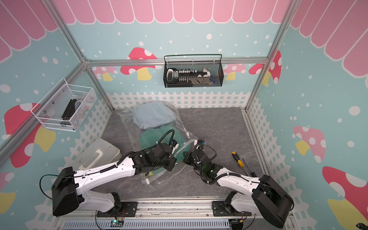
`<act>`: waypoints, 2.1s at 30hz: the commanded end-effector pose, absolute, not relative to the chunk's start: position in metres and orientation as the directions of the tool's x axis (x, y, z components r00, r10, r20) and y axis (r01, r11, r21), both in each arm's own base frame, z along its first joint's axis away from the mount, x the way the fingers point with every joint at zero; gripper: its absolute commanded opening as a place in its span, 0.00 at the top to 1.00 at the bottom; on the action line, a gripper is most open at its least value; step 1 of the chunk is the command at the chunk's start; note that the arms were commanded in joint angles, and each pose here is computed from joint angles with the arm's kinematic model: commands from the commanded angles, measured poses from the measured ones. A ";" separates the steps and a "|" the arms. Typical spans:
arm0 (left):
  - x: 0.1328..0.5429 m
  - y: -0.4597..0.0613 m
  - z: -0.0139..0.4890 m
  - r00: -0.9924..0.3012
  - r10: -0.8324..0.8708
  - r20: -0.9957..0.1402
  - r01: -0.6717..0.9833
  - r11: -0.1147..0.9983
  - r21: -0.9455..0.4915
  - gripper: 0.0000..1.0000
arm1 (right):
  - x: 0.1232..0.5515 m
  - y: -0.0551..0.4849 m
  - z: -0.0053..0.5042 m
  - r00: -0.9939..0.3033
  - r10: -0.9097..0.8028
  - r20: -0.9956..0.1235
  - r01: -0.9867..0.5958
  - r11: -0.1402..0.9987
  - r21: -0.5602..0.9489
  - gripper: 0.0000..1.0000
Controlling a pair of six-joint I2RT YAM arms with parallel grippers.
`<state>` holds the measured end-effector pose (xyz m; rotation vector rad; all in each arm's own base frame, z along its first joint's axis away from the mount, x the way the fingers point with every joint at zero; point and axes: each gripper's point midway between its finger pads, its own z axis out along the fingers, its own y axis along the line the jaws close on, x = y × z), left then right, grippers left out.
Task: Take the trousers out of the vacuum bag
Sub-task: Take out the trousers from the vacuum bag.
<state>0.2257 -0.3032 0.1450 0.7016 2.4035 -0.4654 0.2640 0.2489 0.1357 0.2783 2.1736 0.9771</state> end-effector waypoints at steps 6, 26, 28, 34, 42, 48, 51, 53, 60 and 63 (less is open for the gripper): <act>0.201 -0.324 0.183 -0.638 0.383 -0.668 0.649 0.734 -0.200 0.78 | 0.265 0.238 0.136 -0.711 0.449 -0.541 -0.073 0.718 0.692 0.94; 0.128 -0.346 0.171 -0.535 0.440 -0.721 0.727 0.674 -0.128 0.31 | 0.222 0.213 0.151 -0.765 0.465 -0.446 -0.028 0.667 0.744 0.96; 0.134 -0.345 0.166 -0.524 0.441 -0.729 0.710 0.699 -0.087 0.25 | 0.219 0.210 0.153 -0.762 0.472 -0.443 -0.029 0.659 0.751 0.96; 0.156 -0.338 0.143 -0.508 0.466 -0.724 0.634 0.772 0.052 0.15 | 0.210 0.207 0.156 -0.776 0.469 -0.422 -0.025 0.645 0.764 0.96; 0.169 -0.338 0.121 -0.516 0.484 -0.707 0.575 0.807 0.132 0.17 | 0.206 0.206 0.163 -0.779 0.479 -0.405 -0.029 0.618 0.786 0.96; 0.174 -0.340 0.107 -0.530 0.498 -0.686 0.557 0.815 0.161 0.39 | 0.203 0.206 0.162 -0.786 0.476 -0.395 -0.024 0.615 0.788 0.96; 0.176 -0.341 0.106 -0.529 0.498 -0.687 0.548 0.819 0.171 0.58 | 0.202 0.205 0.160 -0.787 0.475 -0.393 -0.023 0.614 0.789 0.96; 0.178 -0.341 0.106 -0.525 0.499 -0.689 0.545 0.819 0.179 0.70 | 0.201 0.205 0.159 -0.788 0.474 -0.391 -0.021 0.615 0.788 0.95; 0.179 -0.341 0.110 -0.519 0.493 -0.698 0.547 0.820 0.172 0.96 | 0.202 0.203 0.148 -0.786 0.494 -0.371 0.012 0.612 0.790 0.78; 0.179 -0.341 0.111 -0.518 0.487 -0.704 0.547 0.821 0.165 1.00 | 0.203 0.202 0.143 -0.782 0.509 -0.359 0.031 0.607 0.794 0.59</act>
